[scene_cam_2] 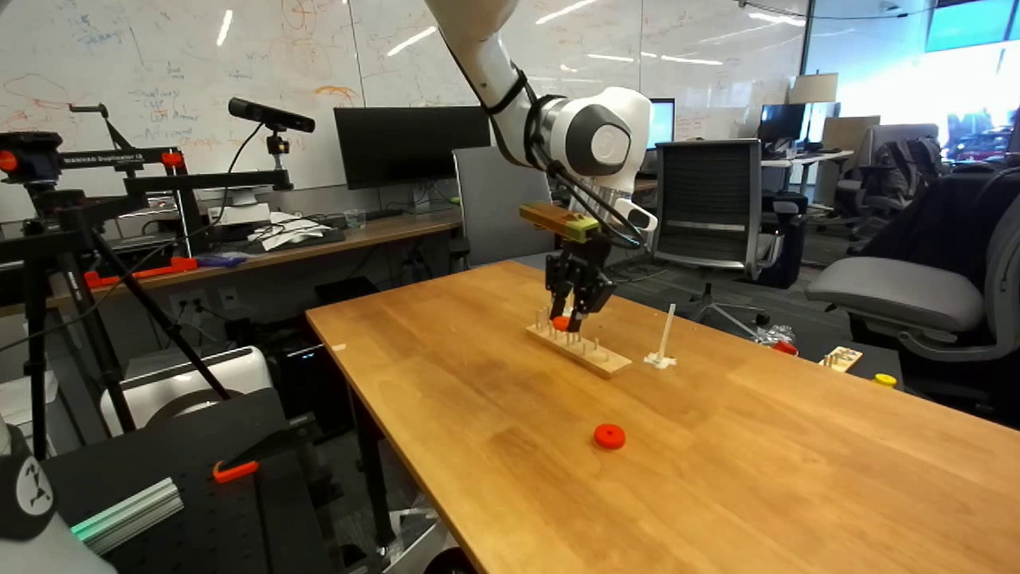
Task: Pick up the orange ring on the left and place it on the wooden stand
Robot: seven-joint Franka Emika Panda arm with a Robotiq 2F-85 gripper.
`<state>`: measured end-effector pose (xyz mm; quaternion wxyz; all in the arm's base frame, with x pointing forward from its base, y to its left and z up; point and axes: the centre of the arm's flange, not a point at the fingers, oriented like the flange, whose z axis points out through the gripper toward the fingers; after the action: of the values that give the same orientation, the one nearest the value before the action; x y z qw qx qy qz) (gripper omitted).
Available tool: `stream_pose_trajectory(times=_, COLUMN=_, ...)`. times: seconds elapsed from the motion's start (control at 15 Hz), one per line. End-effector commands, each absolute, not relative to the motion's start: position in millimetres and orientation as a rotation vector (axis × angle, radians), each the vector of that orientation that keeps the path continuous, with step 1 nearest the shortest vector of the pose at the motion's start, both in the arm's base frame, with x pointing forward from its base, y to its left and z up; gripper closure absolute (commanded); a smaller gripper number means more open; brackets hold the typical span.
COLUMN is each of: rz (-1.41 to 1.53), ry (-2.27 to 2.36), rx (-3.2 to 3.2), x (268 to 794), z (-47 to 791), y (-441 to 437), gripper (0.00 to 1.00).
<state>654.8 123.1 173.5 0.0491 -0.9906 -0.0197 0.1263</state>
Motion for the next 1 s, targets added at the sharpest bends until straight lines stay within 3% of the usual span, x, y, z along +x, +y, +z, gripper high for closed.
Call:
stream_pose_trajectory(times=0.0, rz=0.417, ry=-0.018, rx=-2.990, x=678, z=172, y=132, gripper=0.83)
stream_pose_trajectory(times=0.93, rz=0.443, ry=0.097, rx=-2.987, x=704, z=157, y=116, gripper=0.83)
